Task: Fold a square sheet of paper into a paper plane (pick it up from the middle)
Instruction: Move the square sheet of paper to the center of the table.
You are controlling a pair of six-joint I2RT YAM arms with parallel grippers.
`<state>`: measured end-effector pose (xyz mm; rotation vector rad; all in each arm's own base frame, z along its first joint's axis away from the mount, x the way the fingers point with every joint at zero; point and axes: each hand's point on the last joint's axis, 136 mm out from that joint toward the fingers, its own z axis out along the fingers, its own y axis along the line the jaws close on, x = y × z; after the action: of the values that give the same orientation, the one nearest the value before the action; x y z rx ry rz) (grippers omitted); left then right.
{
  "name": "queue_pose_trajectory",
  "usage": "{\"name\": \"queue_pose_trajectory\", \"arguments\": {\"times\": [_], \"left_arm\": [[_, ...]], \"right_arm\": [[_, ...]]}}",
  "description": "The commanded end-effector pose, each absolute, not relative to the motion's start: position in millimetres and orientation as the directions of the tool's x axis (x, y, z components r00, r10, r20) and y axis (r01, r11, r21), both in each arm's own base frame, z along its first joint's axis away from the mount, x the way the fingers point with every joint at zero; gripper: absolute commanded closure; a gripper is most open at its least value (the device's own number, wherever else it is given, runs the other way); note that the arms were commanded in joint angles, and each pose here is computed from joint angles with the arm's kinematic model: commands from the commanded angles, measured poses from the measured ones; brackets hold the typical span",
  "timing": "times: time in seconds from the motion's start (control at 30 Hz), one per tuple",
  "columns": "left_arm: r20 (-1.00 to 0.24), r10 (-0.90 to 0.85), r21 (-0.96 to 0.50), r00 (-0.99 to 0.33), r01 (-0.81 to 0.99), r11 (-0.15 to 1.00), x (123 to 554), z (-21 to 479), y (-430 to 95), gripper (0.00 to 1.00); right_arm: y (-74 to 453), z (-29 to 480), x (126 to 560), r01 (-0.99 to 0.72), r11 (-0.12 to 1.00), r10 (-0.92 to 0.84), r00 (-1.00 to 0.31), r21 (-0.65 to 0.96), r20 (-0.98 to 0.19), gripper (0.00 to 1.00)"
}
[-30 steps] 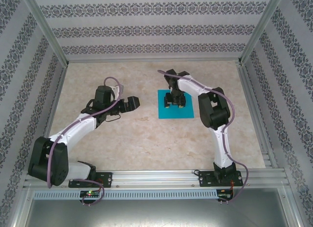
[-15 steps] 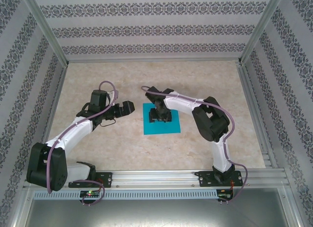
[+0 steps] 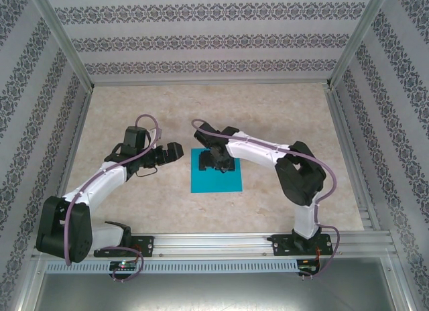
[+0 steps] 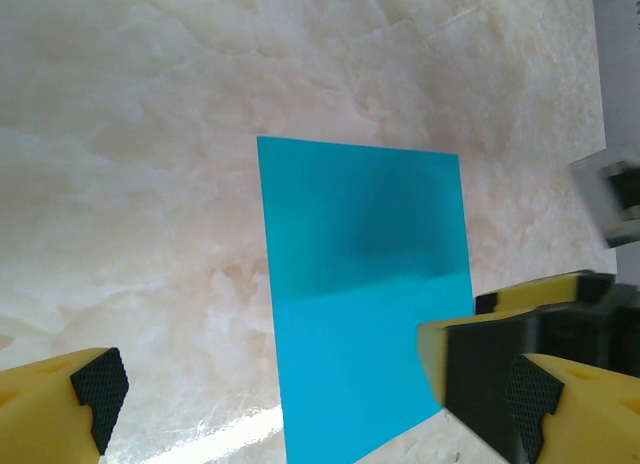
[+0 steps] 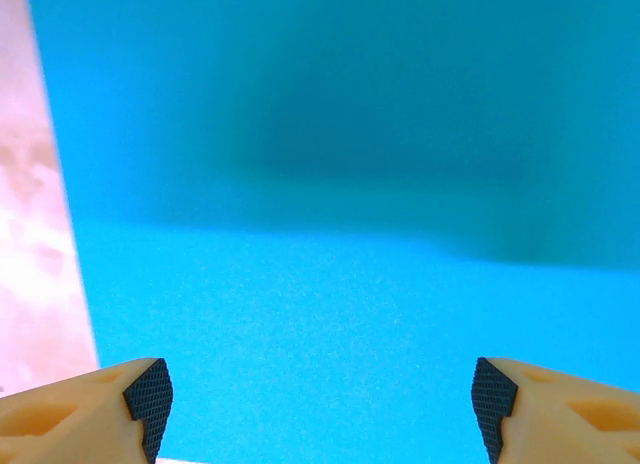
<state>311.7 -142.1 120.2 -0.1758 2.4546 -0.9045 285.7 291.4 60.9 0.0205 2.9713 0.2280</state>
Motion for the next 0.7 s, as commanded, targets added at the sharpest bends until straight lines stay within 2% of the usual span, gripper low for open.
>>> {"name": "queue_pose_trajectory", "arguments": {"times": [0.0,0.13,0.43,0.67], "left_arm": [[-0.414,-0.295,-0.636,-0.861,0.042,0.771,306.1,118.1,-136.9,0.0],[-0.404,-0.298,-0.639,-0.865,0.034,0.769,302.0,115.8,-136.7,0.0],[-0.398,-0.306,-0.637,-0.865,0.021,0.77,298.1,111.8,-132.5,0.0],[-0.395,-0.306,-0.638,-0.866,0.019,0.77,298.8,110.7,-132.5,0.0]], "right_arm": [[276.6,57.8,295.6,0.046,0.993,0.065,-0.98,0.107,-0.188,0.19],[290.0,46.9,304.3,0.03,0.994,0.049,-0.982,0.107,-0.181,0.19],[281.2,21.4,306.6,0.0,1.0,0.005,-0.989,0.031,-0.151,0.19],[281.8,9.3,309.2,-0.017,0.999,-0.013,-0.989,0.031,-0.146,0.2]]}}
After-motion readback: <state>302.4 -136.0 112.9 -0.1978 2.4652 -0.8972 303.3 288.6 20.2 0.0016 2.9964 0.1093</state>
